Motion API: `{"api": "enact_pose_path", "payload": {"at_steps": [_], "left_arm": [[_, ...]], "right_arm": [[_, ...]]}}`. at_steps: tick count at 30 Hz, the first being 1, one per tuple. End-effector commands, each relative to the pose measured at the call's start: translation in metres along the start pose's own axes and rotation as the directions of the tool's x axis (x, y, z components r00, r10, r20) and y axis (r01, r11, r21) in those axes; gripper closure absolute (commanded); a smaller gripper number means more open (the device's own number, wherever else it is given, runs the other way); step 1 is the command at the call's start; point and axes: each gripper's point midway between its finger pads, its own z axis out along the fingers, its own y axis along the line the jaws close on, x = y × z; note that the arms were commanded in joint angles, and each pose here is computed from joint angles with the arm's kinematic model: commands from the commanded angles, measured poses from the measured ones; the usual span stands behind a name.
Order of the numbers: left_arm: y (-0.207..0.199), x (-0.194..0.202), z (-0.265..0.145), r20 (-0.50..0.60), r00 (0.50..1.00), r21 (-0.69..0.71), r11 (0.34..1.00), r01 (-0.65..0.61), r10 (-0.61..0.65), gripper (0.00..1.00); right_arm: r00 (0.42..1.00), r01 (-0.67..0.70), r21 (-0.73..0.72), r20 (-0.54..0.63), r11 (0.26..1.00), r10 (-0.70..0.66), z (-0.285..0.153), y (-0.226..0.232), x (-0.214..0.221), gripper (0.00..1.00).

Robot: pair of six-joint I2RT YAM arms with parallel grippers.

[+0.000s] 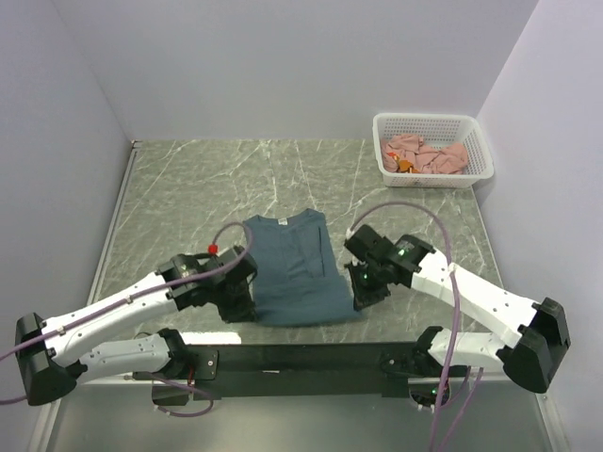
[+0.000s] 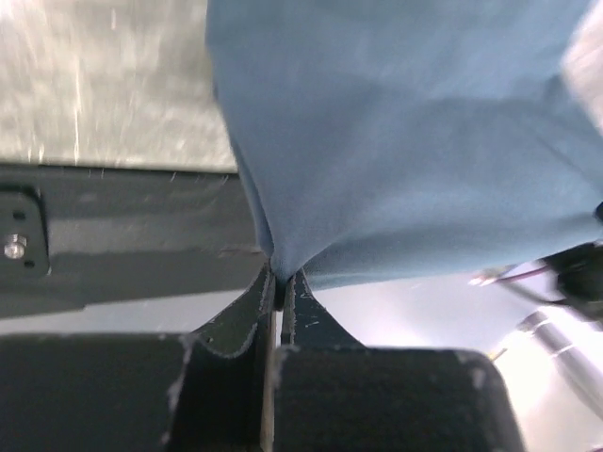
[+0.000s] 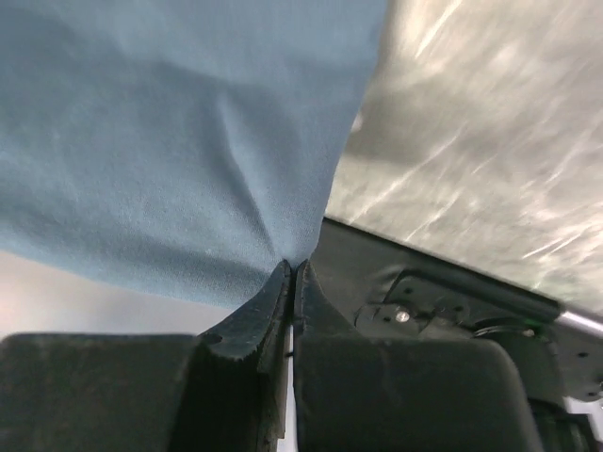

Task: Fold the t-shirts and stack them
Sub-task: Fold the tshirt

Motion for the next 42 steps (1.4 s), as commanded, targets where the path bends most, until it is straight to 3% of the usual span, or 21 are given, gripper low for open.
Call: {"api": "enact_pose_path", "payload": {"at_steps": [1,5,25,42], "left_arm": [[0.001,-0.033,-0.019,0.096,0.995,-0.018,1.0,-0.026,0.027,0.99],[-0.017,-0.066,-0.035,0.166,0.986,0.075,0.997,-0.025,0.012,0.99],[-0.041,-0.171,-0.033,0.296,0.953,0.049,0.995,-0.082,0.064,0.99],[-0.037,-0.277,0.025,0.421,0.905,-0.003,0.997,-0.074,0.068,0.99]], "right_arm": [[0.999,0.0,0.096,0.05,0.995,-0.005,-0.026,-0.022,-0.028,1.0],[0.994,0.004,0.097,0.106,0.995,-0.015,-0.043,-0.016,-0.063,1.0],[0.974,0.027,0.081,0.223,0.996,-0.045,-0.059,0.007,-0.194,1.0],[0.948,-0.021,0.056,0.32,0.998,0.002,0.017,0.0,-0.291,1.0]]}}
